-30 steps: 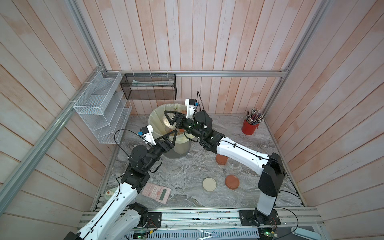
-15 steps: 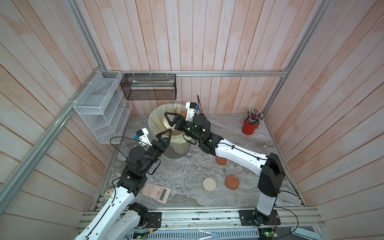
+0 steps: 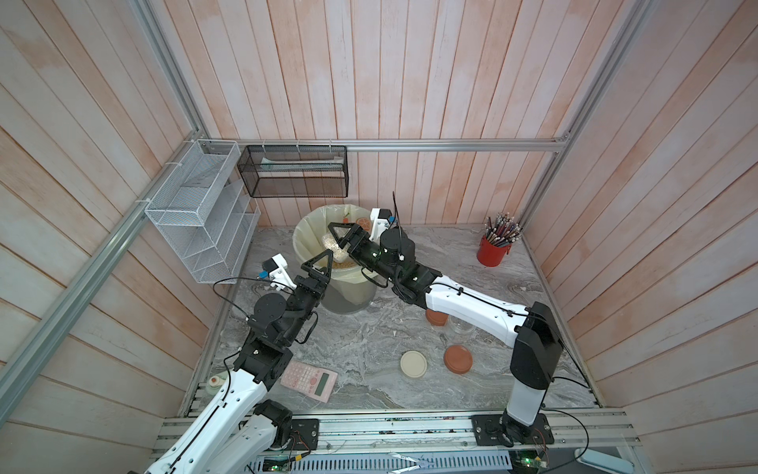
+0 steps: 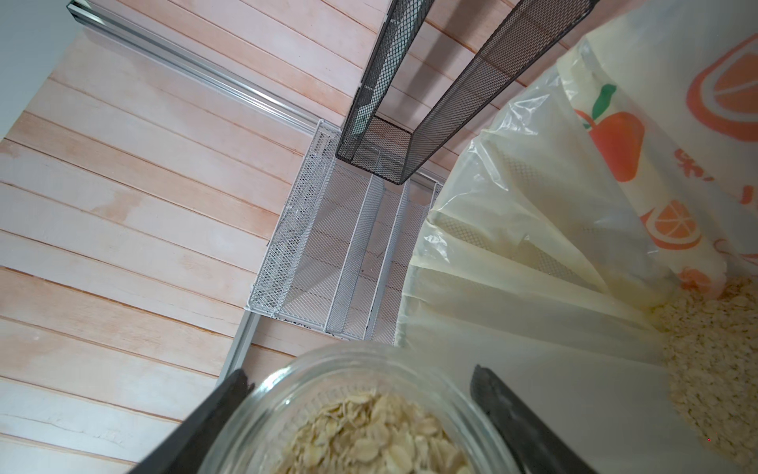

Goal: Empty expired oatmeal from jars
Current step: Pour the expired oatmeal into the trash bin.

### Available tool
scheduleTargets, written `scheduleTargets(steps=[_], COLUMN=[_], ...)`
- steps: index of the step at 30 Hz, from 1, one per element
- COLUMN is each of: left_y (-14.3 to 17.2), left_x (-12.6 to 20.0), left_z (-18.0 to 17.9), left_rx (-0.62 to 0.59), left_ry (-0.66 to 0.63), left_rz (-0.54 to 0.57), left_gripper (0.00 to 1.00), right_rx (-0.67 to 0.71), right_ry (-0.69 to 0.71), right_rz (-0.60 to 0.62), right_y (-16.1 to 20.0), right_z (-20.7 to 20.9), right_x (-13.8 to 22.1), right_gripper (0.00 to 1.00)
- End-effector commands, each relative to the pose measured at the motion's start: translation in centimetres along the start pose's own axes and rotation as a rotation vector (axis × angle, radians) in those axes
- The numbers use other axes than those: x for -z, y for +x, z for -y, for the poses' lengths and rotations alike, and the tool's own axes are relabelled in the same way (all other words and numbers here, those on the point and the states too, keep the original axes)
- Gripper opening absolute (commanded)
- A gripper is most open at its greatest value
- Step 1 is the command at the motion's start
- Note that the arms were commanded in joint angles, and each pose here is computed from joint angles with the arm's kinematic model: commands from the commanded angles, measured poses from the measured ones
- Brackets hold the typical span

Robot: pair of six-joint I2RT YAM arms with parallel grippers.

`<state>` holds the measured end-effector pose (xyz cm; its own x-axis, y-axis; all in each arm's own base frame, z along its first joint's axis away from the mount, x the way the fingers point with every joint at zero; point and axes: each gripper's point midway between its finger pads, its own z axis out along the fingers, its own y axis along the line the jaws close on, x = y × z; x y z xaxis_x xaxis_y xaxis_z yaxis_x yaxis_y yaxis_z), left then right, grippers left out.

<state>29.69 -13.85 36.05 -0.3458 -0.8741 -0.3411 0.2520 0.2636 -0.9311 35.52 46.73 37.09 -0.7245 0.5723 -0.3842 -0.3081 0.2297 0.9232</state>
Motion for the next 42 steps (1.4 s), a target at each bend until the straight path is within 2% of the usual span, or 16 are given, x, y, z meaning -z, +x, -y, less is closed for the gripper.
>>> scheduleTargets(steps=[1,6,16,21,29,35,41,42], left_y=[-0.6,-0.2,-1.4,-1.4,-1.3,-0.5,-0.1,-0.2], left_x=[-0.3,-1.4,-2.1,-2.8,-3.2,-3.9,-4.0,-4.0], left_z=[0.2,0.3,1.1,2.0,1.3,0.8,-0.6,-0.7], left_rx=[0.019,0.030,0.003,-0.015,0.023,0.044,0.112,0.118], left_ry=[0.025,0.036,0.078,0.131,0.161,0.137,0.050,0.038], left_rz=[0.062,0.068,0.149,0.154,0.191,0.205,0.240,0.246], left_gripper=[0.96,0.96,0.97,0.98,0.99,0.99,1.00,1.00], right_rx=[-0.058,-0.087,-0.108,-0.131,-0.215,-0.218,-0.217,-0.250], right_ry=[-0.089,-0.089,-0.070,-0.053,-0.013,-0.003,-0.006,-0.007], right_rz=[-0.009,-0.045,-0.028,-0.021,0.000,0.009,0.024,0.023], right_y=[-1.3,-1.0,-2.0,-2.4,-2.7,-3.0,-3.4,-3.4], right_z=[-4.3,-4.5,-3.8,-3.5,-2.0,-2.1,-2.2,-2.3], right_x=[0.6,-0.3,-0.3,-0.5,-0.8,-0.8,-0.7,-0.7], right_gripper=[0.32,0.32,0.32,0.32,0.29,0.29,0.29,0.29])
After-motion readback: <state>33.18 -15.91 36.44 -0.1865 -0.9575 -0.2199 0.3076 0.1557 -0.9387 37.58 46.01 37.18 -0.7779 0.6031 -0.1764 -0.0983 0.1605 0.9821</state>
